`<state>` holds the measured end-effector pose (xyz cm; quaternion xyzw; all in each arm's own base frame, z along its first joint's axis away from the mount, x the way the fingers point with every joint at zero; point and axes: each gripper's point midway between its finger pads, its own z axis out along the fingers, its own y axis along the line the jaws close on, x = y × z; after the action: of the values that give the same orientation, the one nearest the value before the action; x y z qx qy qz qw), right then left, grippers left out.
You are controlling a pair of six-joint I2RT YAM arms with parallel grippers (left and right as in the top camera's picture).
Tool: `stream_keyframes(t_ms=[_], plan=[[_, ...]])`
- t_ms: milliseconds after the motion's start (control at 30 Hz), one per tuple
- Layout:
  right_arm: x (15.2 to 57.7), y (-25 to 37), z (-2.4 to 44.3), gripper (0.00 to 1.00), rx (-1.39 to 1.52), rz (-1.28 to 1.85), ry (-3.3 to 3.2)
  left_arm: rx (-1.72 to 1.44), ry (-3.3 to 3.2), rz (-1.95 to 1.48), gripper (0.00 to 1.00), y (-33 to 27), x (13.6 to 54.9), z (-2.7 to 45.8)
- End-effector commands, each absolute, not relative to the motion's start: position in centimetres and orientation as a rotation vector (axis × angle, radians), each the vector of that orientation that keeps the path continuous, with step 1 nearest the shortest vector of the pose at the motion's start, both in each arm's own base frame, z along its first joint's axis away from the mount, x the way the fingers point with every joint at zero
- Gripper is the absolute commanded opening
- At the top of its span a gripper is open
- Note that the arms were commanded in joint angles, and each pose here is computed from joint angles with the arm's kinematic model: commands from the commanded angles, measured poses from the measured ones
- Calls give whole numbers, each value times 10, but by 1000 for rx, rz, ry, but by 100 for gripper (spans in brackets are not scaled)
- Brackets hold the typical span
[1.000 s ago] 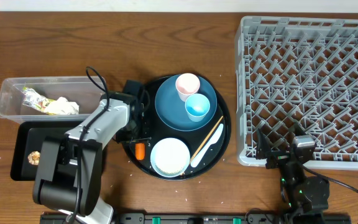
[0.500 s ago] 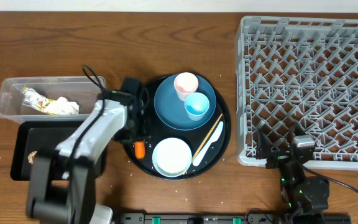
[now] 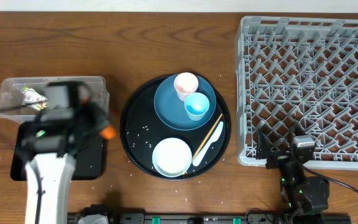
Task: Sort waste into correct bins and load items into the dishwasher rack
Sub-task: 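Carry the carrot left and lay it on the black tray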
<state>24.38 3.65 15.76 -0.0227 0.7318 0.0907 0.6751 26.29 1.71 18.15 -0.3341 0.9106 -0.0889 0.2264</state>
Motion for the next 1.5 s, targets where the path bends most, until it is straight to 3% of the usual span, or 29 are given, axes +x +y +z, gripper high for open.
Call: stream_keyframes(t_ms=[0, 367, 733, 1167, 1467], plan=[[244, 34, 157, 99, -39, 200, 1647, -1191, 2338, -135, 6, 63, 249, 196], [244, 34, 157, 99, -39, 200, 1647, -1696, 2168, -15, 6, 144, 199, 153], [244, 34, 157, 99, -39, 200, 1647, -1810, 2253, -361, 6, 133, 233, 90], [244, 34, 157, 99, -39, 200, 1647, -1854, 2291, -359, 6, 139, 240, 64], [244, 34, 157, 99, -39, 200, 1647, -1919, 2294, -130, 6, 159, 222, 53]])
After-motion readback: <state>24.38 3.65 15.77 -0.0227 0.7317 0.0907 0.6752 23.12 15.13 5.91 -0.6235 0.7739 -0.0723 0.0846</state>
